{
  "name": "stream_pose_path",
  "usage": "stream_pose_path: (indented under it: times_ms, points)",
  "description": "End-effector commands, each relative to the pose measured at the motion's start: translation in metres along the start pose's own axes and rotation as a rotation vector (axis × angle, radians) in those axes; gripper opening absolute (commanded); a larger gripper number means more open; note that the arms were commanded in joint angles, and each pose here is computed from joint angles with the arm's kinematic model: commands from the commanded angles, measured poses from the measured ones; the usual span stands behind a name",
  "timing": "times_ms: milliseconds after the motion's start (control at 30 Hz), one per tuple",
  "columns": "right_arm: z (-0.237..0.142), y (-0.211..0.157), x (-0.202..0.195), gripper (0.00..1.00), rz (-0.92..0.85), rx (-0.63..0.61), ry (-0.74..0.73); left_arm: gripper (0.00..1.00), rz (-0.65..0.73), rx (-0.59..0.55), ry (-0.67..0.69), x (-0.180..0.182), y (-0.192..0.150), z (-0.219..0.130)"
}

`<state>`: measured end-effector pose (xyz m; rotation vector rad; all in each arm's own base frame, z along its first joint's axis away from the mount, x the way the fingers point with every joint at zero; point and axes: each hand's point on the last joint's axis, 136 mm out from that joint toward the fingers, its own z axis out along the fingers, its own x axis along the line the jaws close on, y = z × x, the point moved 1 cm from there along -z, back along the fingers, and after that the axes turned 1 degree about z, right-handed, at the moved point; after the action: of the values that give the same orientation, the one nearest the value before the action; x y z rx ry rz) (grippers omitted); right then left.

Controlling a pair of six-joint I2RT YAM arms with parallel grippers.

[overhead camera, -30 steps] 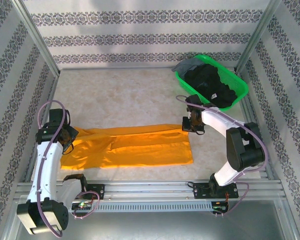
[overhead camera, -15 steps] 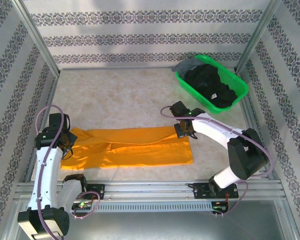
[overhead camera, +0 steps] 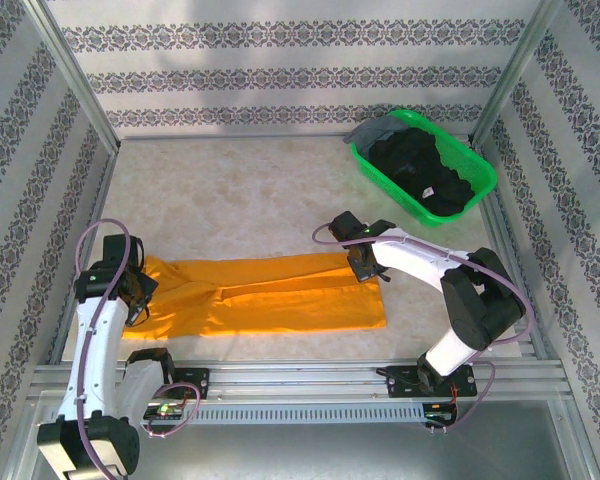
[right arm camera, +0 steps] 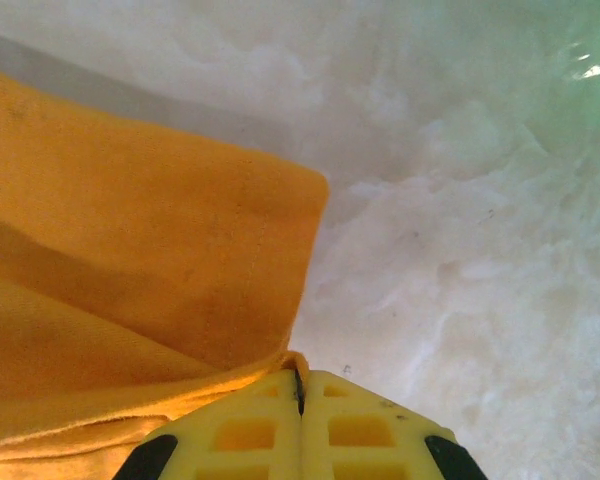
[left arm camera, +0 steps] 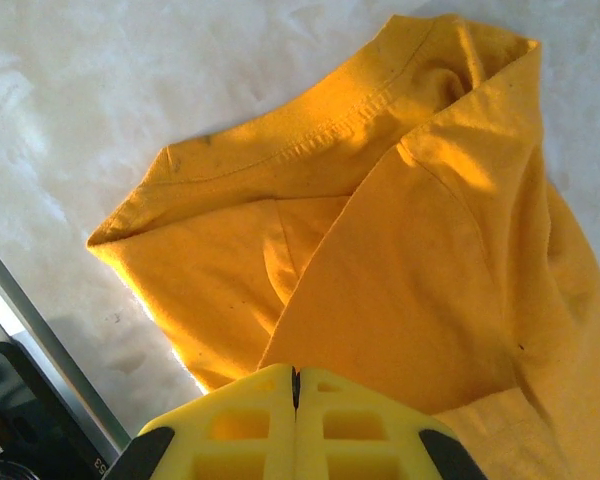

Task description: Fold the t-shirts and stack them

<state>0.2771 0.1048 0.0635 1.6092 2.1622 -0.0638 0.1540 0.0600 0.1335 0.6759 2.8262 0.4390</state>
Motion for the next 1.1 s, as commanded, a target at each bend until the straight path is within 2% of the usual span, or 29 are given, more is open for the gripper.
stream_pose_path:
  times_ms: [0,233,333,400,500,667,800,967,1067]
  points:
    - [-0.008,0.004,-0.012,0.01,-0.029,-0.039,-0.081,0.00,-0.016,0.037,0.047,0.014,-0.011,0.002]
    - [-0.009,0.004,-0.010,0.06,-0.040,-0.049,-0.098,0.00,-0.033,0.055,0.047,0.015,-0.015,0.004]
    - [-0.007,-0.006,-0.009,0.16,-0.015,-0.024,-0.089,0.00,-0.055,0.076,0.043,0.014,-0.019,0.008]
    - [-0.010,-0.009,-0.009,0.29,0.015,-0.028,-0.072,0.00,-0.070,0.090,0.042,0.014,-0.023,0.009]
    - [-0.021,-0.010,-0.010,0.39,0.089,-0.052,-0.022,0.00,-0.080,0.097,0.045,0.015,-0.025,0.011]
    - [-0.032,-0.005,-0.003,0.40,0.280,-0.041,0.147,0.00,-0.089,0.109,0.044,0.014,-0.027,0.015]
    - [-0.030,0.007,0.006,0.37,0.453,0.000,0.269,0.00,-0.100,0.105,0.049,0.014,-0.026,0.016]
    - [-0.029,0.015,0.008,0.35,0.622,0.034,0.355,0.00,-0.098,0.091,0.046,0.011,-0.022,0.015]
    - [-0.021,0.014,0.016,0.33,0.686,0.095,0.390,0.00,-0.101,0.088,0.047,0.011,-0.021,0.016]
